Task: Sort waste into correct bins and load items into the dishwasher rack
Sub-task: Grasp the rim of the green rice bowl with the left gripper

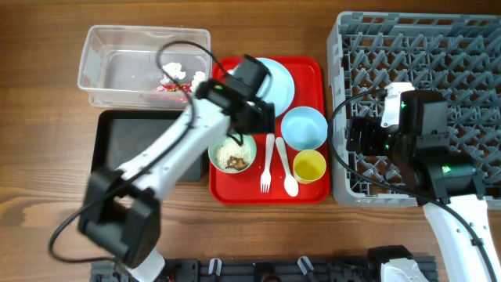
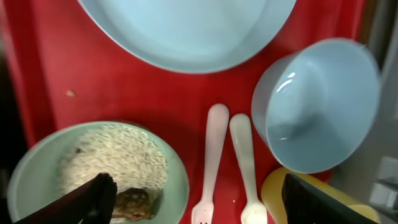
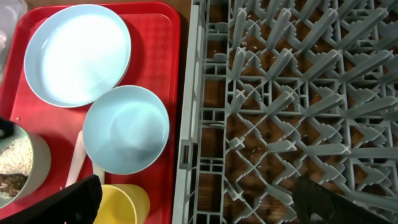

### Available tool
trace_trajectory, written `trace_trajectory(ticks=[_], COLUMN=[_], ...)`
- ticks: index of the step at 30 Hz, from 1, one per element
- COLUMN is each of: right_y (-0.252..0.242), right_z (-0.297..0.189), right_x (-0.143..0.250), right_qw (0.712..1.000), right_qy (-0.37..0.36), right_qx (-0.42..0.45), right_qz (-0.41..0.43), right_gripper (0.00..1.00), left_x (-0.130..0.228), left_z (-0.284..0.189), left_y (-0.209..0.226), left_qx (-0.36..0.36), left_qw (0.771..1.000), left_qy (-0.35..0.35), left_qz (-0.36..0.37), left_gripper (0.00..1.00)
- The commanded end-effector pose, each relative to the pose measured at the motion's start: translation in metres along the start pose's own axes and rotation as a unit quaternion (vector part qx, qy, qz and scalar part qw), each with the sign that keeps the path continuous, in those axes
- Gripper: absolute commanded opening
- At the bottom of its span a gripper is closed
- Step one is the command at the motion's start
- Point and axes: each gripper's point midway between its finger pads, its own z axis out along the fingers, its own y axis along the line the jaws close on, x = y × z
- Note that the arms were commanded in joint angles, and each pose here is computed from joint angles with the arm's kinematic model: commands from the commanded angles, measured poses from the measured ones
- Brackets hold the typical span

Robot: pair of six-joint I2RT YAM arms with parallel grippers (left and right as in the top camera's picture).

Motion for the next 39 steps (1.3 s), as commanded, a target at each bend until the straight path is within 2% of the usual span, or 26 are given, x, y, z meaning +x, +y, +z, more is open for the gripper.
trace_trajectory(ticks=[1,5,8,11,14,17,18,26,39], right_y=[0.004,0.003,0.003,0.003,0.003,0.003,0.003,0.003,0.003], right_z=[-0.006,-0.005,-0.005,-0.005,-0.005,-0.005,-0.005,-0.005,-0.005], right_x=[-0.007,-0.005,-0.004,-0.004,-0.004,-0.004,-0.004,-0.003,-0.003], right_qw=[1.000,1.000,1.000,1.000,1.000,1.000,1.000,1.000,1.000], right_qy=[-0.008,-0.005,-0.003,-0.003,-0.003,-0.003,-0.003,-0.002,-0.002], right_qx=[-0.009,-0.008,-0.008,-0.008,-0.008,-0.008,-0.008,-0.007,-0.007], right_qz=[0.006,0.006,0.006,0.006,0.006,0.006,0.006,0.006,0.006], right_gripper=[1.00,1.00,1.00,1.00,1.00,1.00,0.99,1.00,1.00], left_x=[0.017,0.028,0.032,0.032,0.032,0.032,0.032,0.036,0.021], left_z=[0.032,0.054,0.069,0.074,0.074,0.074,0.074,0.062,-0.019], left_y=[-0.002,-0.001,0.008,0.014,0.014,0.014,0.014,0.016,0.019], left_qx=[-0.033,-0.050,-0.073,-0.088,-0.088,-0.088,-0.089,-0.094,-0.074], left_qw=[0.999,0.997,0.995,0.994,0.994,0.994,0.994,0.993,0.997], left_qy=[0.027,0.052,0.062,0.060,0.060,0.060,0.060,0.067,0.000], left_qz=[-0.010,-0.007,-0.007,-0.006,-0.006,-0.006,-0.006,-0.006,0.008], left_gripper=[0.86,0.86,0.78,0.61,0.37,0.17,0.06,0.04,0.04])
